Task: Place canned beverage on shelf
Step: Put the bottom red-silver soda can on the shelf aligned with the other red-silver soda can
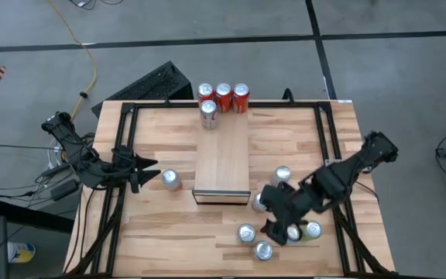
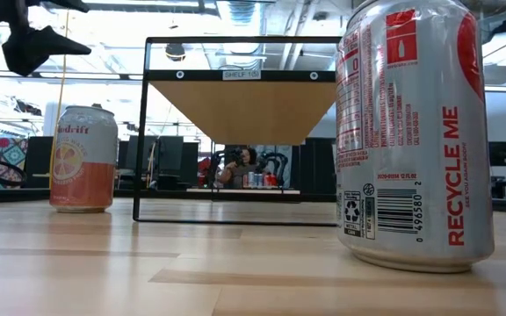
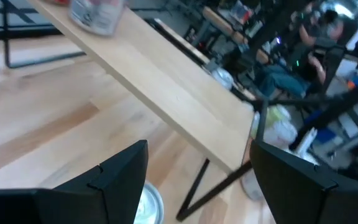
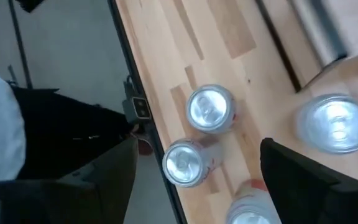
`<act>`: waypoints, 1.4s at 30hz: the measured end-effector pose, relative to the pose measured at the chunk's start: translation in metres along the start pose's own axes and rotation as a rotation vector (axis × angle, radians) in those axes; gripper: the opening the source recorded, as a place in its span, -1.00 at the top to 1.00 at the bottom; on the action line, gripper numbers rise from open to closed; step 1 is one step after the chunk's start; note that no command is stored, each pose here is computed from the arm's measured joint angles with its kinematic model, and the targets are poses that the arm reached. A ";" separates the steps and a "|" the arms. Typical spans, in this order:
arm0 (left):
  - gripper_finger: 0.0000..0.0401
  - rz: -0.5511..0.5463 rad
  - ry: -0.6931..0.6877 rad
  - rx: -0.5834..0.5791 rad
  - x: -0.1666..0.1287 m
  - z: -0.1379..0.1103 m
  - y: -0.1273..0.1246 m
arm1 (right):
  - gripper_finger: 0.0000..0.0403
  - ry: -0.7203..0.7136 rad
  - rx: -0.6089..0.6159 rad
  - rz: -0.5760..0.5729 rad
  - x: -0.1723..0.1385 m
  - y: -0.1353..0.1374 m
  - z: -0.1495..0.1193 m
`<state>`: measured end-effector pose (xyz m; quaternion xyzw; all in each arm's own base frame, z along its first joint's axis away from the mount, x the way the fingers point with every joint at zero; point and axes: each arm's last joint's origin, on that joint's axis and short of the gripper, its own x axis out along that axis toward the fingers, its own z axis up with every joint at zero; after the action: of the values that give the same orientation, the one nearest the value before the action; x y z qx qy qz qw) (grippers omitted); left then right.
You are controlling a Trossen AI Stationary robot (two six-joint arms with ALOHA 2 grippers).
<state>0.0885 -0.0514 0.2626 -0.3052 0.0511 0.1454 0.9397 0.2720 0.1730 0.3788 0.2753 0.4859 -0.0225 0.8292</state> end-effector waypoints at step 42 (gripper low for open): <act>-0.35 -0.052 0.140 0.003 0.000 -0.007 0.002 | -0.58 0.156 -0.084 -0.275 0.129 0.029 -0.058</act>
<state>0.0873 -0.0538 0.2556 -0.3143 0.1092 0.0994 0.9378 0.3031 0.2553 0.2638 0.1720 0.5825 -0.0940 0.7889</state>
